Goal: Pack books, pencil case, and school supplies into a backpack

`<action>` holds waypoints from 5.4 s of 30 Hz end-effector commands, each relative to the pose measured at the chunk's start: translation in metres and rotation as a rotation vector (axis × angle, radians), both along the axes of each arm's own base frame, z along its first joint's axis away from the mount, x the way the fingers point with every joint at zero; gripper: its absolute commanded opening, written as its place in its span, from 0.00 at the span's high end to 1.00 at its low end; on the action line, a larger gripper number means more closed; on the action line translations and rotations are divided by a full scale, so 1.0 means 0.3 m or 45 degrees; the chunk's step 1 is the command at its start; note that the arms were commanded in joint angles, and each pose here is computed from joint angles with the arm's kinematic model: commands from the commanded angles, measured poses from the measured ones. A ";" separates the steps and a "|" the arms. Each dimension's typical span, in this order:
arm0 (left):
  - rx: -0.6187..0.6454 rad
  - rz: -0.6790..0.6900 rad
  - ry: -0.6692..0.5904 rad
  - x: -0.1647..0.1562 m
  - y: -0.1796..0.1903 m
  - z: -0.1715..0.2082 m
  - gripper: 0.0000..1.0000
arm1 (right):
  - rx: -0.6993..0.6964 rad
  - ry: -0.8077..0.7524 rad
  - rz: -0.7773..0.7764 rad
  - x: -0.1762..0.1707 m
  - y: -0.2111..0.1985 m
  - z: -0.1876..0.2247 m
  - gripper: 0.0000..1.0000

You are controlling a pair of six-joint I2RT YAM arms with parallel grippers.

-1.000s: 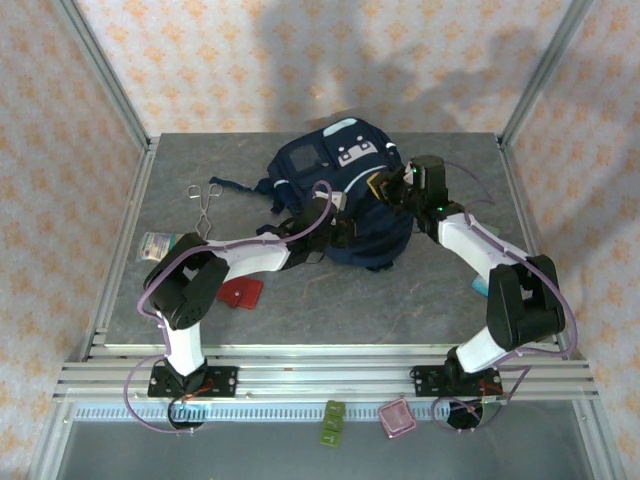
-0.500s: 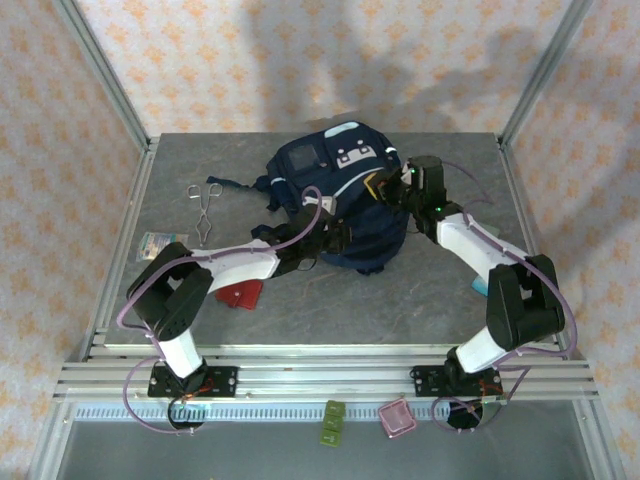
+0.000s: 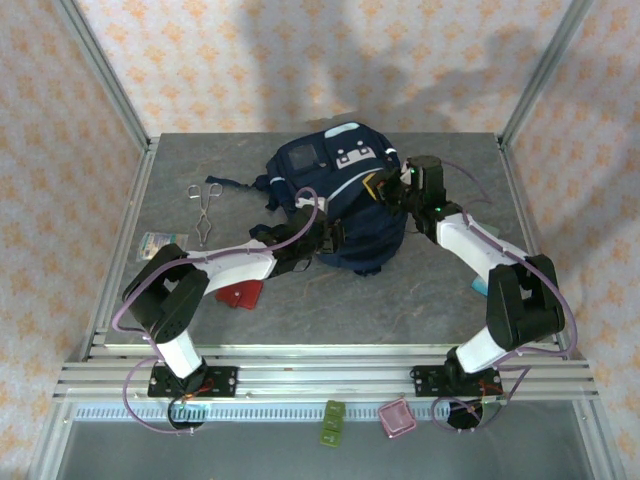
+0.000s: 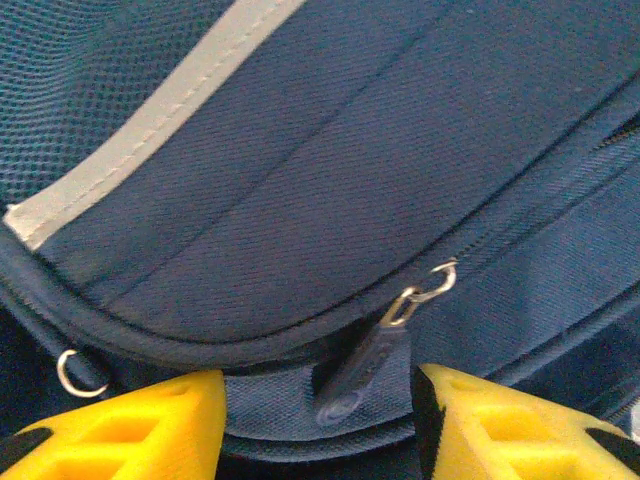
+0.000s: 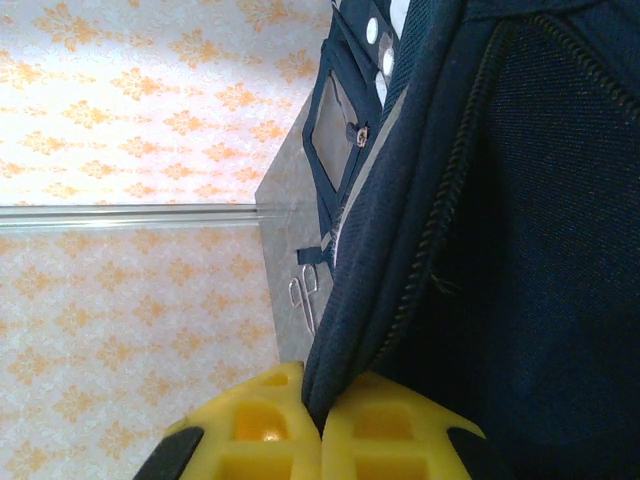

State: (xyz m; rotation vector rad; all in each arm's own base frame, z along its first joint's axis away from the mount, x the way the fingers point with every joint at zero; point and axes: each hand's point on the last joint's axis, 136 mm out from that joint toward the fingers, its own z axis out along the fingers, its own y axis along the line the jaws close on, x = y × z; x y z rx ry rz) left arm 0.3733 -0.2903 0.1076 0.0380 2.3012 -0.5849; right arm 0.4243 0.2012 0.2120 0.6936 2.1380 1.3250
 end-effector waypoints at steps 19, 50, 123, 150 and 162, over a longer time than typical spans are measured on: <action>-0.108 -0.117 -0.099 0.067 -0.116 0.056 0.72 | 0.099 -0.197 0.105 -0.015 0.075 0.175 1.00; 0.373 0.453 0.053 0.049 0.445 -0.091 1.00 | 0.053 -0.206 -0.099 -0.025 -0.096 0.124 1.00; -0.002 0.733 0.639 -0.463 0.610 -0.402 0.83 | -0.511 -0.145 1.091 -0.399 0.710 -0.539 0.46; 0.029 0.744 0.624 -0.479 0.634 -0.407 0.85 | -0.614 -0.207 0.931 -0.270 0.723 -0.559 0.41; 0.035 0.728 0.598 -0.447 0.622 -0.387 0.85 | -0.347 -0.260 1.267 -0.468 0.792 -0.511 0.60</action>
